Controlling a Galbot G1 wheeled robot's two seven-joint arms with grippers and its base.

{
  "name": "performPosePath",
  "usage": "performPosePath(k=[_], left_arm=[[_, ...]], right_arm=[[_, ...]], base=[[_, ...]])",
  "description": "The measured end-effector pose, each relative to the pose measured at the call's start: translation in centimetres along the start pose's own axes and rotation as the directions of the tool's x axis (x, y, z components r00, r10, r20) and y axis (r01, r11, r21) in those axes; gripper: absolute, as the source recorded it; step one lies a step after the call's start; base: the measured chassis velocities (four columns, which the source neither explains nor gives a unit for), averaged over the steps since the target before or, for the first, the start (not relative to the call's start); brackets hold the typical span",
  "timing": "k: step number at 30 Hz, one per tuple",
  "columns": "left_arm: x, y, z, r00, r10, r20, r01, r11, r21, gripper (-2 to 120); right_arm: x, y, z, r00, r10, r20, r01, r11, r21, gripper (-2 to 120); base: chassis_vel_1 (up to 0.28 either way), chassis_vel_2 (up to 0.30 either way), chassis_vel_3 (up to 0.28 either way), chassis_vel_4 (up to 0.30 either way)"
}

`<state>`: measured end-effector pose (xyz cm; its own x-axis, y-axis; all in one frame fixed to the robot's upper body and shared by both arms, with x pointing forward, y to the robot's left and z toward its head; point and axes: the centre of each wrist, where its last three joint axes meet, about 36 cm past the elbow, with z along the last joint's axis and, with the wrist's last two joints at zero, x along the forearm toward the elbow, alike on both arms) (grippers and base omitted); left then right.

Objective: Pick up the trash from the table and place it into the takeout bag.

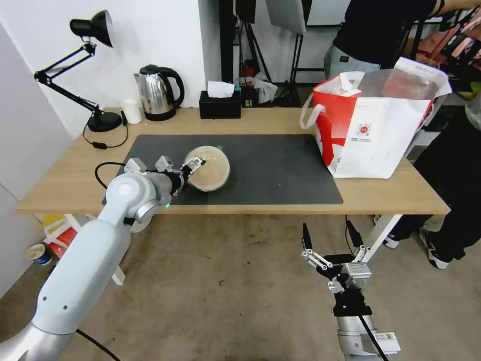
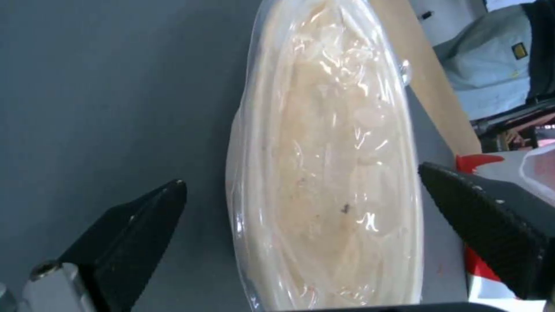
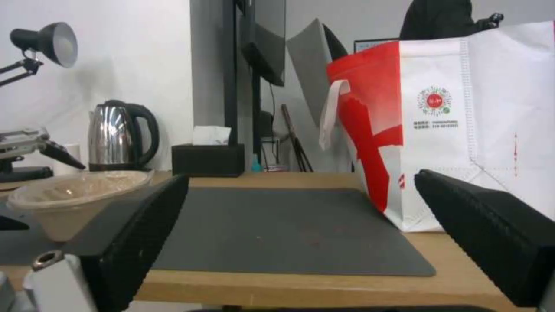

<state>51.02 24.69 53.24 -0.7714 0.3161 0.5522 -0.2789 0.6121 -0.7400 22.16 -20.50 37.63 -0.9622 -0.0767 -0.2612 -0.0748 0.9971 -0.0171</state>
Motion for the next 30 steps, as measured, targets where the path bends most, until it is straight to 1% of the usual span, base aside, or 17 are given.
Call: performPosePath(k=[6, 13, 16, 17, 20, 22, 23, 24, 25, 26, 28, 29, 30], left_arm=[[-0.54, 0.05, 0.37, 1.0, -0.002, -0.008, 0.002, 1.0, 0.005, 100], [-0.64, 0.12, 0.38, 1.0, -0.002, -0.008, 0.002, 1.0, 0.005, 99], [-0.62, 0.17, 0.42, 1.0, 0.0, -0.009, 0.0, 1.0, 0.005, 89], [-0.62, 0.17, 0.42, 1.0, 0.0, -0.009, 0.0, 1.0, 0.005, 89], [-0.46, 0.11, 0.33, 1.0, 0.005, -0.005, -0.005, 1.0, 0.001, 74], [-0.44, 0.09, 0.31, 1.0, 0.006, -0.004, -0.006, 1.0, 0.001, 72], [-0.38, 0.0, 0.28, 1.0, 0.008, -0.003, -0.008, 1.0, 0.0, 64], [-0.36, -0.05, 0.29, 1.0, 0.01, -0.003, -0.01, 1.0, -0.001, 59], [-0.36, -0.06, 0.31, 1.0, 0.01, -0.003, -0.01, 1.0, -0.001, 56], [-0.36, -0.06, 0.31, 1.0, 0.01, -0.003, -0.01, 1.0, -0.001, 56], [-0.35, -0.11, 0.38, 1.0, 0.011, -0.004, -0.011, 1.0, -0.001, 46], [-0.35, -0.11, 0.38, 1.0, 0.011, -0.004, -0.011, 1.0, -0.001, 46], [-0.32, -0.14, 0.4, 1.0, 0.012, -0.004, -0.012, 1.0, -0.002, 42]], right_arm=[[0.0, 0.0, 0.0, 1.0, 0.0, 0.0, 0.0, 1.0, 0.0, 100], [0.0, 0.0, 0.0, 1.0, 0.0, 0.0, 0.0, 1.0, 0.0, 100], [0.0, 0.0, 0.0, 1.0, 0.0, 0.0, 0.0, 1.0, 0.0, 100], [0.0, 0.0, 0.0, 1.0, 0.0, 0.0, 0.0, 1.0, 0.0, 100], [0.0, 0.0, 0.0, 1.0, 0.0, 0.0, 0.0, 1.0, 0.0, 100], [0.0, 0.0, 0.0, 1.0, 0.0, 0.0, 0.0, 1.0, 0.0, 100], [0.0, 0.0, 0.0, 1.0, 0.0, 0.0, 0.0, 1.0, 0.0, 100], [0.0, 0.0, 0.0, 1.0, 0.0, 0.0, 0.0, 1.0, 0.0, 100], [0.0, 0.0, 0.0, 1.0, 0.0, 0.0, 0.0, 1.0, 0.0, 100], [0.0, 0.0, 0.0, 1.0, 0.0, 0.0, 0.0, 1.0, 0.0, 100], [0.0, 0.0, 0.0, 1.0, 0.0, 0.0, 0.0, 1.0, 0.0, 100], [0.0, 0.0, 0.0, 1.0, 0.0, 0.0, 0.0, 1.0, 0.0, 100], [0.0, 0.0, 0.0, 1.0, 0.0, 0.0, 0.0, 1.0, 0.0, 100]], base=[[0.0, 0.0, 0.0, 0.0], [0.0, 0.0, 0.0, 0.0], [0.0, 0.0, 0.0, 0.0], [0.0, 0.0, 0.0, 0.0], [0.0, 0.0, 0.0, 0.0], [0.0, 0.0, 0.0, 0.0], [0.0, 0.0, 0.0, 0.0], [0.0, 0.0, 0.0, 0.0], [0.0, 0.0, 0.0, 0.0], [0.0, 0.0, 0.0, 0.0], [0.0, 0.0, 0.0, 0.0], [0.0, 0.0, 0.0, 0.0], [0.0, 0.0, 0.0, 0.0]])
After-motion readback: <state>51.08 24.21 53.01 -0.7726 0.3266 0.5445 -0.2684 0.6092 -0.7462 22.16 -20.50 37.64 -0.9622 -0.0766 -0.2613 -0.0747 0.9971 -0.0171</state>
